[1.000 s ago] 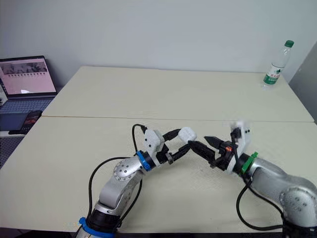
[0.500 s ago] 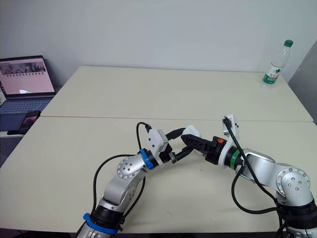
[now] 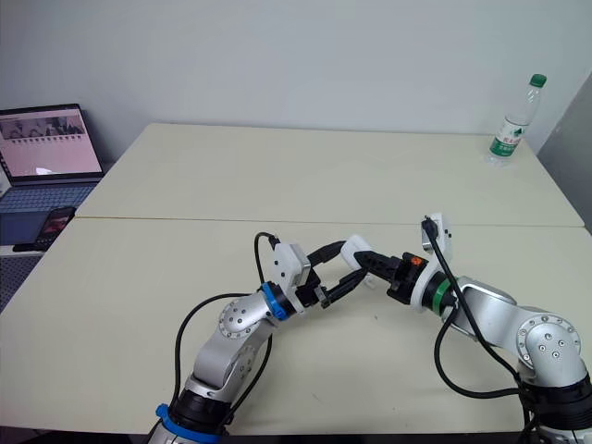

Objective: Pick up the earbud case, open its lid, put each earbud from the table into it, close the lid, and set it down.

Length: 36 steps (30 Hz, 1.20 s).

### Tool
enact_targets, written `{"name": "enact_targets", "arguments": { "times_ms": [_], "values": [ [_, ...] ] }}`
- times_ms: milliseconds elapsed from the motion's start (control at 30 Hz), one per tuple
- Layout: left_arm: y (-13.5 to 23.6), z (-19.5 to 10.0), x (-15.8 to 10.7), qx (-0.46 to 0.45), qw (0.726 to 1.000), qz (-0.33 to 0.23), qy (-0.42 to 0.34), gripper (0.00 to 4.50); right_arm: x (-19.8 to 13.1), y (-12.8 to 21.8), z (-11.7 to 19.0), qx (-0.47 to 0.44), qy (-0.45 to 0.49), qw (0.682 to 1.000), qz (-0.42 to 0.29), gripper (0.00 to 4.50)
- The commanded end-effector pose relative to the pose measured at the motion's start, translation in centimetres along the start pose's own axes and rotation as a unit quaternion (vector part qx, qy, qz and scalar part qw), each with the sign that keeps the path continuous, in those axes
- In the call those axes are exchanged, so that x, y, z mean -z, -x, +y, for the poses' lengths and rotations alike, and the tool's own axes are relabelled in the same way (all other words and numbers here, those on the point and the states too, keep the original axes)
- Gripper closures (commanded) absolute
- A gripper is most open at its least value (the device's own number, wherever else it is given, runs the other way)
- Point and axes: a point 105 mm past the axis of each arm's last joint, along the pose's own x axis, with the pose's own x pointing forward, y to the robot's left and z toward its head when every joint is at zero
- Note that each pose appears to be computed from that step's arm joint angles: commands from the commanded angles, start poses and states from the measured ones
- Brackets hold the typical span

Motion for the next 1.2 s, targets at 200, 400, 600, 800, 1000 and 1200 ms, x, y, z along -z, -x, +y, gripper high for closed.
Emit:
{"name": "enact_targets", "arguments": {
  "times_ms": [200,400,600,800,1000,1200],
  "values": [
    [-0.1,-0.9,-1.1,0.026,1.000,-0.007,0.014,0.04,-0.7,0.3,1.4,-0.031,0.017,0.999,-0.009,3.75],
    [1.7,-0.6,-1.7,0.070,0.996,0.006,0.056,0.01,-2.2,1.4,0.6,-0.030,0.040,0.998,-0.029,3.75],
    [3.8,-0.8,-2.8,0.173,0.967,0.041,0.184,0.01,-2.0,3.7,-1.7,-0.038,0.185,0.982,0.022,3.75],
    [3.3,-0.4,-3.4,0.236,0.935,0.083,0.251,0.01,0.5,5.2,-1.4,-0.108,0.250,0.955,0.114,3.75],
    [3.7,-1.4,-3.1,0.299,0.904,0.123,0.278,0.01,1.2,6.1,0.2,-0.160,0.268,0.936,0.160,3.75],
    [3.4,-1.6,-3.1,0.324,0.894,0.127,0.283,0.01,0.8,6.0,2.3,-0.198,0.272,0.929,0.156,3.75]
  ]
}}
